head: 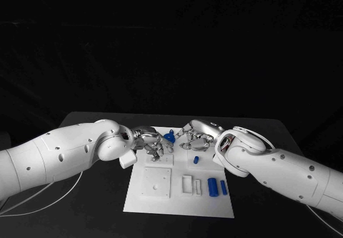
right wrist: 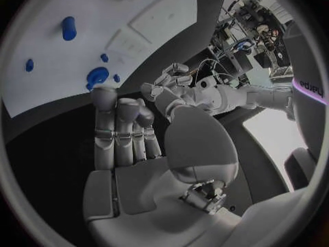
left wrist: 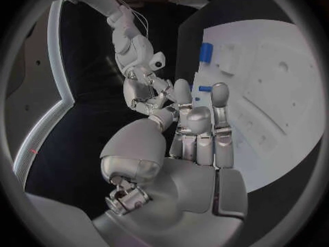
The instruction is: Assemble the parts on the task board
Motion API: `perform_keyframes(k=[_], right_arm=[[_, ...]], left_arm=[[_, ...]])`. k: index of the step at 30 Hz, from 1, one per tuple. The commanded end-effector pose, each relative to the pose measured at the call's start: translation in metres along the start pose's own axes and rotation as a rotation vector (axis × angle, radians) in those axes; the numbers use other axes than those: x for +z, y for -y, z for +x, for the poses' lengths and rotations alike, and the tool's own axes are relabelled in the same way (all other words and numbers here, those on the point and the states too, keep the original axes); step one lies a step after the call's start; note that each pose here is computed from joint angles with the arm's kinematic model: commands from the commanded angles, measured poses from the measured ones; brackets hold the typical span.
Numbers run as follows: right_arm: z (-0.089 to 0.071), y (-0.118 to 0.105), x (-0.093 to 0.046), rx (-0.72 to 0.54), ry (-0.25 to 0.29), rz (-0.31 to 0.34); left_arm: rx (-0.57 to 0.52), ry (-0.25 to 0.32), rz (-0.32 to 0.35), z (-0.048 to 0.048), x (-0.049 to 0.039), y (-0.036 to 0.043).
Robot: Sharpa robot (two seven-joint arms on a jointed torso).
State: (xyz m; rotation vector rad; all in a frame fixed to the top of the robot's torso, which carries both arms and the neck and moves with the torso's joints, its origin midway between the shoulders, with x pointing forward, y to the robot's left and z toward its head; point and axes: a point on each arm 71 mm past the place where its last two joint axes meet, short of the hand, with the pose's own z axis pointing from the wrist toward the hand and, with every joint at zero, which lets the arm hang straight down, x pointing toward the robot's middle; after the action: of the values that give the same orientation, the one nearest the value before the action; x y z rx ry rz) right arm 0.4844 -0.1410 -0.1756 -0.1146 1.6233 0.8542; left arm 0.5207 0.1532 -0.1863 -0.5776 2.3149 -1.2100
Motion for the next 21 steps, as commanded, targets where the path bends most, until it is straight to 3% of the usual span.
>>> perform_keyframes(k=[1,21], right_arm=[[0.004,-0.005,-0.001,-0.047,-0.034,-0.031],[-0.004,0.013,-0.005,-0.066,0.061,0.042]], left_arm=[[-0.028,-0.022,0.028,0.0017,0.0003,0.0034],[-0.009,0.035,-0.009,-0.0114,-0.0039,-0.0046]])
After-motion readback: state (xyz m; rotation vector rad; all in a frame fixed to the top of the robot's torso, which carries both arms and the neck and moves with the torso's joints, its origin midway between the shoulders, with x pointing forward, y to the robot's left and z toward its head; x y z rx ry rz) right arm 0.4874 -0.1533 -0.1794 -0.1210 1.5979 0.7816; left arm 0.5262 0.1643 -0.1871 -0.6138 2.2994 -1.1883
